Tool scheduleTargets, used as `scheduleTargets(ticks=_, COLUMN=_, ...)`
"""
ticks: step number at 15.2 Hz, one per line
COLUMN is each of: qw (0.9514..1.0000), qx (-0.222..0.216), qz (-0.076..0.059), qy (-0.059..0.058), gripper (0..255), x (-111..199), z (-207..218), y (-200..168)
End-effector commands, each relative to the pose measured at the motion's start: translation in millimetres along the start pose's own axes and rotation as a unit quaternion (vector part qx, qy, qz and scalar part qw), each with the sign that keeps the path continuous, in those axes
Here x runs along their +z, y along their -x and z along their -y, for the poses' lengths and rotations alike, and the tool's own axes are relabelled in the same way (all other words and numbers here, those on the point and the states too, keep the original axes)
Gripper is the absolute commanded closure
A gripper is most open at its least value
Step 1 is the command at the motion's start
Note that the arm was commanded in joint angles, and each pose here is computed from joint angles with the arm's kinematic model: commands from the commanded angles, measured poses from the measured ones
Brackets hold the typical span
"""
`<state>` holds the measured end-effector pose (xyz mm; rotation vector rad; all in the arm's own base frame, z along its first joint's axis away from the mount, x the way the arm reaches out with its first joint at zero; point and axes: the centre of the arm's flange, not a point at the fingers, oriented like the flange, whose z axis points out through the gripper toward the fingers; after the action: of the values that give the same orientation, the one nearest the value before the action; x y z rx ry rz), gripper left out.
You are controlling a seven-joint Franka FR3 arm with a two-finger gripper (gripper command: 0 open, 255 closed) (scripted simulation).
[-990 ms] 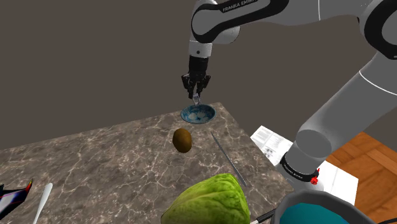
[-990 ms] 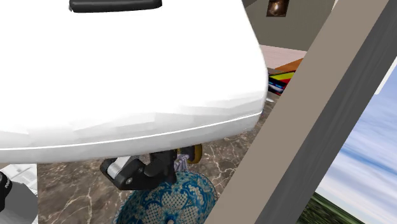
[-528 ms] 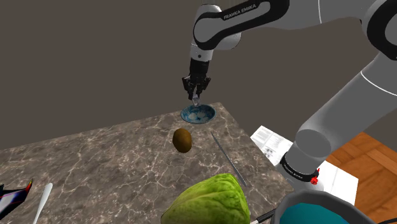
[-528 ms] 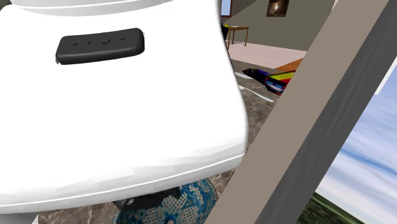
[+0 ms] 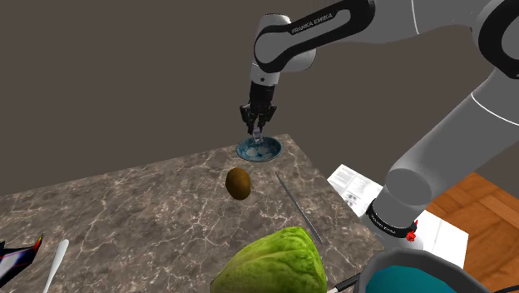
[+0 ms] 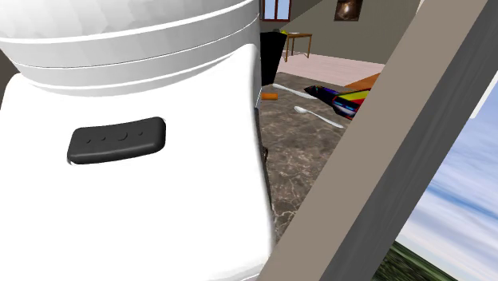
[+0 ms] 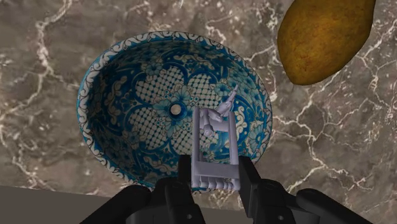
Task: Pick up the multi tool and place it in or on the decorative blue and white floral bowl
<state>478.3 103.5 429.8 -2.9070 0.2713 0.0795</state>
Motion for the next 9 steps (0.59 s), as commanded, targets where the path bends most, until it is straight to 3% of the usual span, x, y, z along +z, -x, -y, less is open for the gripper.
scheduleTargets(ticks=1, qw=0.9986, qx=0.028, qz=0.044, qy=-0.001, gripper=255, x=41.7, z=-20.7, y=-18.3)
scheduleTargets(ticks=4, qw=0.9986, qx=0.028, qz=0.044, qy=-0.001, gripper=255, x=41.7, z=-20.7, y=-18.3)
scheduleTargets(ticks=5, qw=0.9986, qx=0.028, qz=0.045, qy=-0.001, gripper=0, x=37.8, z=-23.2, y=-10.7)
scheduleTargets(ticks=9, qw=0.9986, qx=0.028, qz=0.044, qy=-0.001, gripper=0, x=37.9, z=-12.4, y=-12.5)
